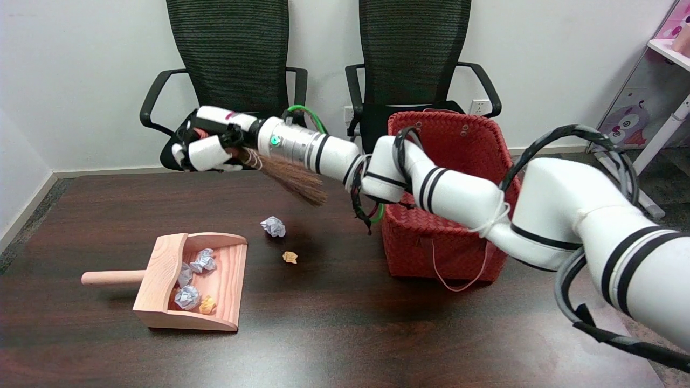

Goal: Sweep the paper ball into the dustpan.

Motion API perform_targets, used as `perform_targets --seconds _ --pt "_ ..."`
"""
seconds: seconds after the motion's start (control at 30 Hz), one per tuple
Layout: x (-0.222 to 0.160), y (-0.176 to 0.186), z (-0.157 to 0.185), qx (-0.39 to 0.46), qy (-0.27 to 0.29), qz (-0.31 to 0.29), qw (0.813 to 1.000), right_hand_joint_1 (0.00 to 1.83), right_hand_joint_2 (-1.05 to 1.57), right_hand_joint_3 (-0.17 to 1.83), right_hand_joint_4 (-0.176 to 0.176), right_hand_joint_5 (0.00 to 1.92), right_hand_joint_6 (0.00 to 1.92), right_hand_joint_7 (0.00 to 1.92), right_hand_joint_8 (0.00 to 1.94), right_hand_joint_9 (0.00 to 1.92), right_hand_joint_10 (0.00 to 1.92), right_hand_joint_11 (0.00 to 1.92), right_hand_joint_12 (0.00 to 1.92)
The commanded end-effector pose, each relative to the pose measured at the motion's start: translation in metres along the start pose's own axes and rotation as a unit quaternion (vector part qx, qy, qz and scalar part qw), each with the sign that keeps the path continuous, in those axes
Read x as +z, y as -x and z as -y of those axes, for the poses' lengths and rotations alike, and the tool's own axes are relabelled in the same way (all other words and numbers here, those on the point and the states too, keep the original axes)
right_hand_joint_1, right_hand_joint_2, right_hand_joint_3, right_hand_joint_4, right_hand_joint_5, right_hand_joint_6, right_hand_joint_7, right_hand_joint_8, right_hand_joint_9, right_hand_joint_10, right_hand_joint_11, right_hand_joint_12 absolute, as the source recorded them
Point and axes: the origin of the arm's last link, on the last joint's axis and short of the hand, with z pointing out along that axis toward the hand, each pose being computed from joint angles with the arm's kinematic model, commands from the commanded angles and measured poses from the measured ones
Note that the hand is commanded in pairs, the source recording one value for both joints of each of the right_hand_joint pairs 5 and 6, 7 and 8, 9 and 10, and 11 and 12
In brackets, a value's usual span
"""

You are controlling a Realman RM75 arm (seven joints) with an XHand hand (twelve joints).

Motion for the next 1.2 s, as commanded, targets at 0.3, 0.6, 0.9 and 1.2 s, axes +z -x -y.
perform_targets --seconds 0.3,0.6,0.9,1.2 --pt "-0.002 0.102 -0.055 0.113 0.097 0.046 0.988 0.86 1.01 1.71 0.003 1.92 1.92 1.92 1.92 1.92 1.92 1.92 1.92" --pt "-0.002 0.108 -0.054 0.166 0.096 0.041 0.981 0.87 1.01 1.69 0.003 1.92 1.92 1.92 1.92 1.92 1.92 1.92 1.92" --pt "0.0 0.108 -0.044 0.216 0.074 0.034 0.973 0.87 1.01 1.66 0.002 1.92 1.92 1.92 1.92 1.92 1.92 1.92 1.92" --pt "-0.007 0.099 -0.036 0.309 0.041 0.002 0.95 0.87 1.03 1.63 0.002 1.92 1.92 1.92 1.92 1.92 1.92 1.92 1.92"
